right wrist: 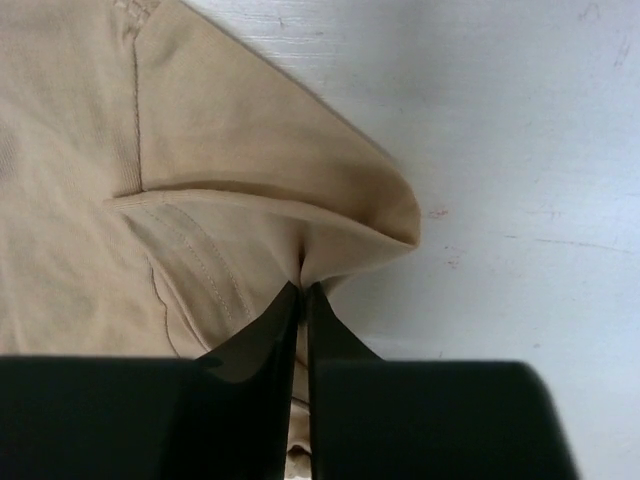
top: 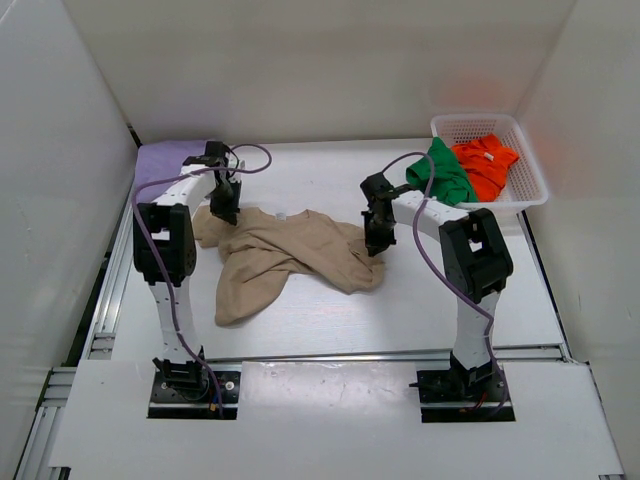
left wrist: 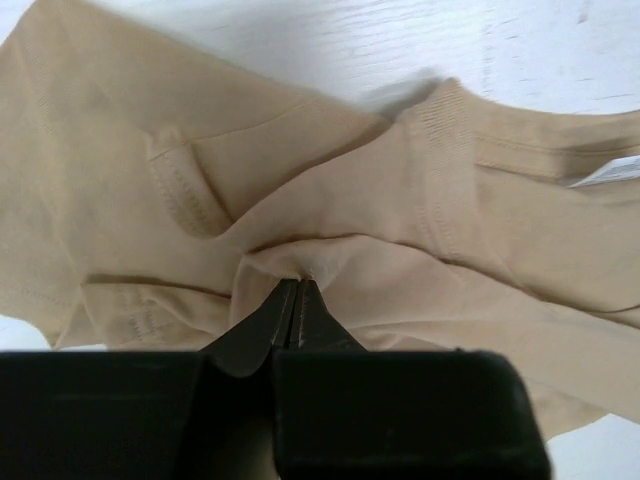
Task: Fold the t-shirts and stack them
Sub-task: Flatten out the tshirt
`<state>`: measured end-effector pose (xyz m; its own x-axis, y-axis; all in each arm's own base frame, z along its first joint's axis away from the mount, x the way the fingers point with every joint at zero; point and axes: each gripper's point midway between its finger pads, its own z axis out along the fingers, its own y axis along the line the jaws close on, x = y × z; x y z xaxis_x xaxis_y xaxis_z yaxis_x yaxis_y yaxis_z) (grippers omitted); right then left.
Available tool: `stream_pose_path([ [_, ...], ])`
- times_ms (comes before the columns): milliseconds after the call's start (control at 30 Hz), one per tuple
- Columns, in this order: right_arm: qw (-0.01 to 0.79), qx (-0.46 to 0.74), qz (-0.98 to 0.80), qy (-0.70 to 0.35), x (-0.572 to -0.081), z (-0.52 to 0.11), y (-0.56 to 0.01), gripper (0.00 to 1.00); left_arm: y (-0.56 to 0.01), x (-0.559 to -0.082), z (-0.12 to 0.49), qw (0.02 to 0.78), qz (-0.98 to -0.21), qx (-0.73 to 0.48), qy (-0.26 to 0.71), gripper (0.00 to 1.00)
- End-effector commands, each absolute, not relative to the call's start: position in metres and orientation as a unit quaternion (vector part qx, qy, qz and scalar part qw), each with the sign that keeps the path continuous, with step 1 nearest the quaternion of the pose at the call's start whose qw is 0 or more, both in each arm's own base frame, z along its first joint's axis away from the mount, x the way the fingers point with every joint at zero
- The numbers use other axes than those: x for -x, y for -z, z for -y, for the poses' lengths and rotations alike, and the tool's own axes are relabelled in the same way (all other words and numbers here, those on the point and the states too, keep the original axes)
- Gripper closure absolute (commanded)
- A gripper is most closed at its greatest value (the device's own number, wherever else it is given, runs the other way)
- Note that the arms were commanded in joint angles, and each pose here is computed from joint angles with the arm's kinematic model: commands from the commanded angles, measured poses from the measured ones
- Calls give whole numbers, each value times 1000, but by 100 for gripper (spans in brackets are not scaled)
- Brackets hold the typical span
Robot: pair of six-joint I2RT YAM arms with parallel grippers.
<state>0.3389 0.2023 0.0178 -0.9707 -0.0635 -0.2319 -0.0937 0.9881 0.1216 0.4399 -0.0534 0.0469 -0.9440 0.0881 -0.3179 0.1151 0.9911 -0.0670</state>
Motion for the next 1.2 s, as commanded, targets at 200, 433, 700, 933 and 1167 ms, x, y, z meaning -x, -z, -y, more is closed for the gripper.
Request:
stream_pose_path([
  [200,161,16,-981,-108,-346,-205,-74,100,-134,-463,17,270,-963,-18,9,90],
  [433,208,-16,-966,-155,-357,-188,-121,100,-252,-463,11,398,-917,-11,11,90],
  [700,149,-45,-983,-97,-295,-147,-81,100,-217,-302,70,297,-947,-94,82,90],
  [933,83,-133,-985,-75,-227,-104,-33,58,-166,-160,78,149,-971,-126,137,90],
  [1167,214,-139,-961,-104,-281,-131,-92,53,-137,-122,76,103,-976,-134,140,90],
])
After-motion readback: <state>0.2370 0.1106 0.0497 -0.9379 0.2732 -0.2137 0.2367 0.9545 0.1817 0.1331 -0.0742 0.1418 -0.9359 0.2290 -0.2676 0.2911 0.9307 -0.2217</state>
